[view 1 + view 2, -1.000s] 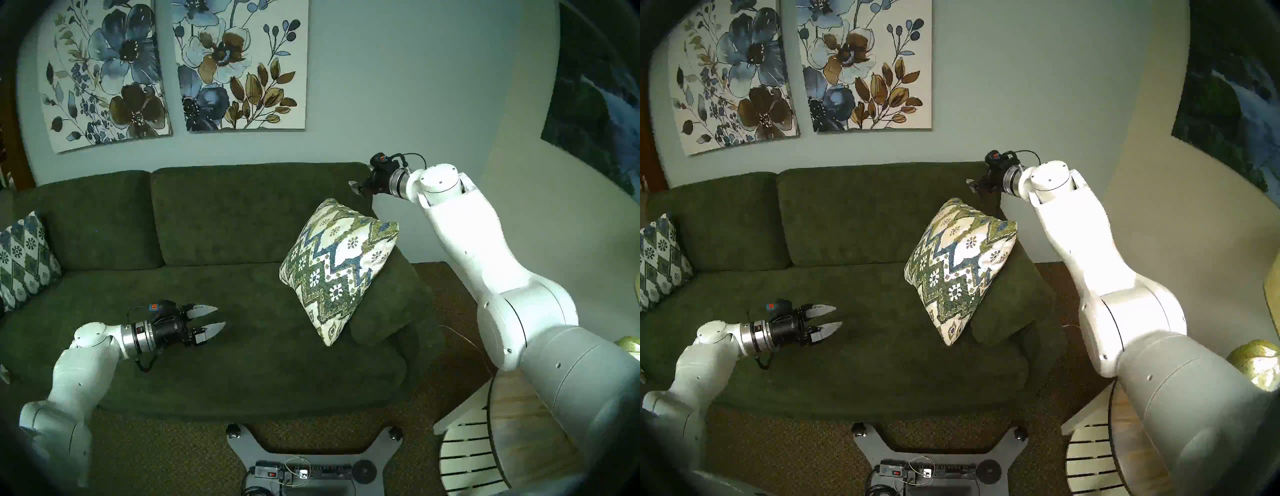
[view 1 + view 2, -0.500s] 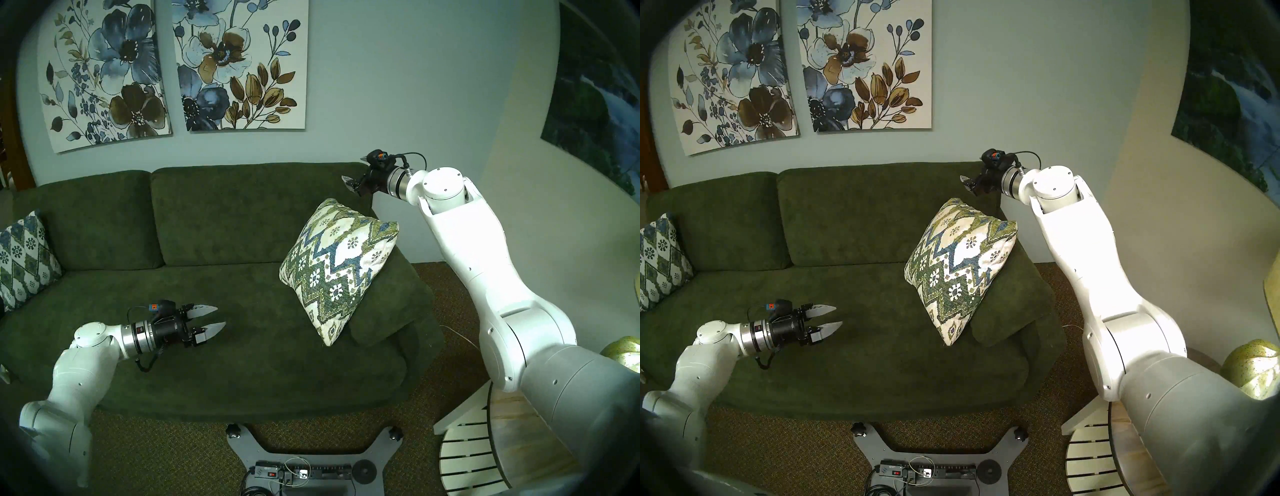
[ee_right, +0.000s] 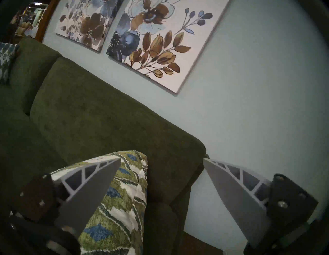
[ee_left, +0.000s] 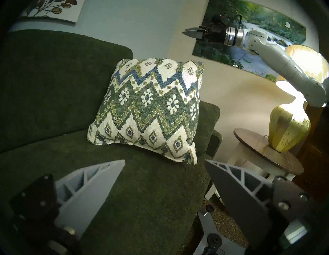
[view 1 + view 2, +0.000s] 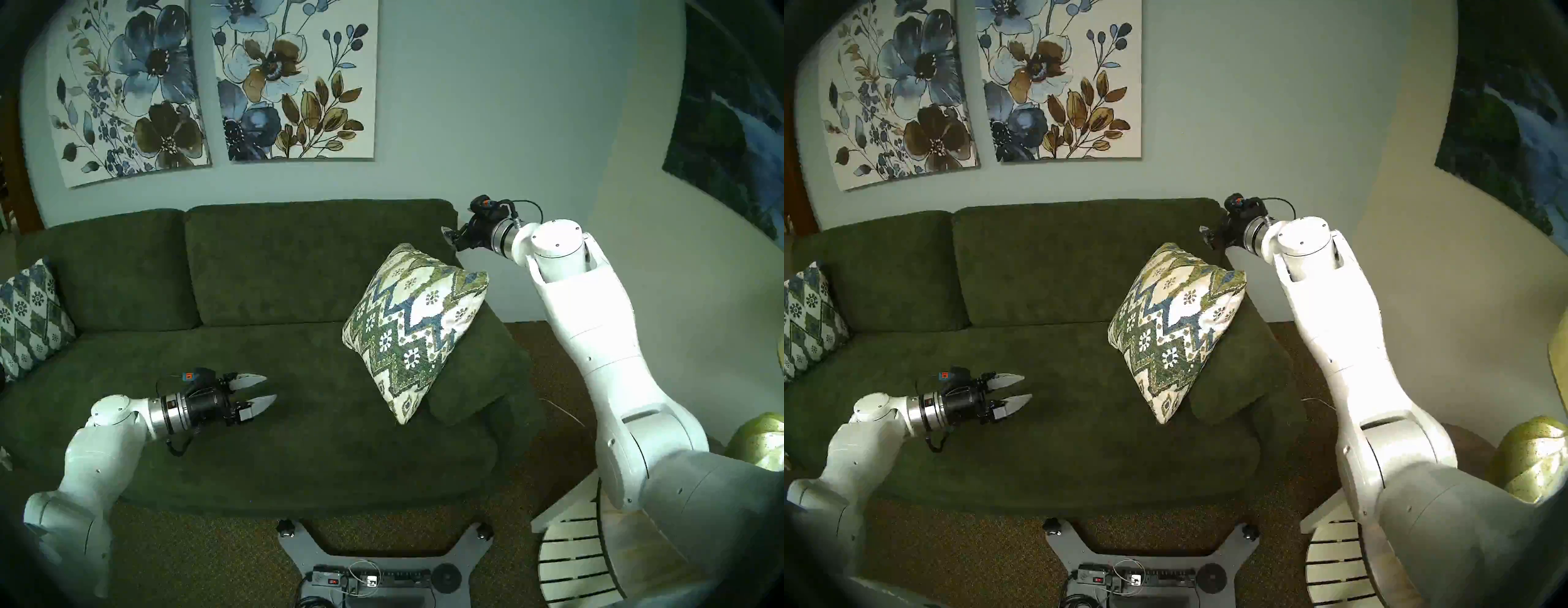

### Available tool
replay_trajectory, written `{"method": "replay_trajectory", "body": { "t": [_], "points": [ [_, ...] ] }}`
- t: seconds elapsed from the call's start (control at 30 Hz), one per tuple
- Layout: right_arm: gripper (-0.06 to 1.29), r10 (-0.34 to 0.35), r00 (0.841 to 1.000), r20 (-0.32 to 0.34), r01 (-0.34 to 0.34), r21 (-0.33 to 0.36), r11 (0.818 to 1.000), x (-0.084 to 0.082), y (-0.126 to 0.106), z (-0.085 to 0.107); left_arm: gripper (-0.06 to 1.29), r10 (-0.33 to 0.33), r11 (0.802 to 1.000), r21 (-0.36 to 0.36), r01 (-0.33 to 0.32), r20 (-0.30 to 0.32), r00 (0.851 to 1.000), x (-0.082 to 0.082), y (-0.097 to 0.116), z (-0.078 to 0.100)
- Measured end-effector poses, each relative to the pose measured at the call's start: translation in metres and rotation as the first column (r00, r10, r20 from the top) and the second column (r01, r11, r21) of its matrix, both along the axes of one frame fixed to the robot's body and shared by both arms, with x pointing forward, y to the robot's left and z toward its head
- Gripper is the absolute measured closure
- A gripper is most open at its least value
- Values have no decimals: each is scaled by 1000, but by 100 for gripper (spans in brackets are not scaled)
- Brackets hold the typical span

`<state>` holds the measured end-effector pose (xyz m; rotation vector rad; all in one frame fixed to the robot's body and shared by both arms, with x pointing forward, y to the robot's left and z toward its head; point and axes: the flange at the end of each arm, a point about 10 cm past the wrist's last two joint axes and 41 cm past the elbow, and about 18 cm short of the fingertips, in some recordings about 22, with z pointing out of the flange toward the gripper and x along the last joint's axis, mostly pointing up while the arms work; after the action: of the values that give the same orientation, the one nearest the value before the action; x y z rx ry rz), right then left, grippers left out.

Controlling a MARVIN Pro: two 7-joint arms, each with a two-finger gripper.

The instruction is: Fix throw pillow on sofa

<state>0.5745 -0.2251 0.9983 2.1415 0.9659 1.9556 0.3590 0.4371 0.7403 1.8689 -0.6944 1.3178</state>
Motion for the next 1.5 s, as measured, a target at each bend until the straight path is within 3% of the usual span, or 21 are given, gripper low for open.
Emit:
{"method": "replay_trajectory", "body": {
  "t": [0.3,0.6,0.73,1.0,1.5],
  "points": [
    [4,-127,989,-81,127,-8,992,-24,-21,-11,2,0,1000,0,0,0,1000,0,0,0],
    [4,-196,960,-201,198,-10,980,-55,-12,-39,2,-2,1000,-2,2,1,1000,0,0,0],
    [4,-215,952,-220,219,-4,976,-66,-6,-47,2,-3,1000,-2,3,1,1000,0,0,0],
    [4,-232,941,-247,240,6,971,-71,3,-65,2,-4,1000,-3,4,1,1000,0,0,1],
    [4,-260,930,-259,272,11,962,-89,17,-75,2,-4,1000,-4,4,2,1000,0,0,1]
  ]
}}
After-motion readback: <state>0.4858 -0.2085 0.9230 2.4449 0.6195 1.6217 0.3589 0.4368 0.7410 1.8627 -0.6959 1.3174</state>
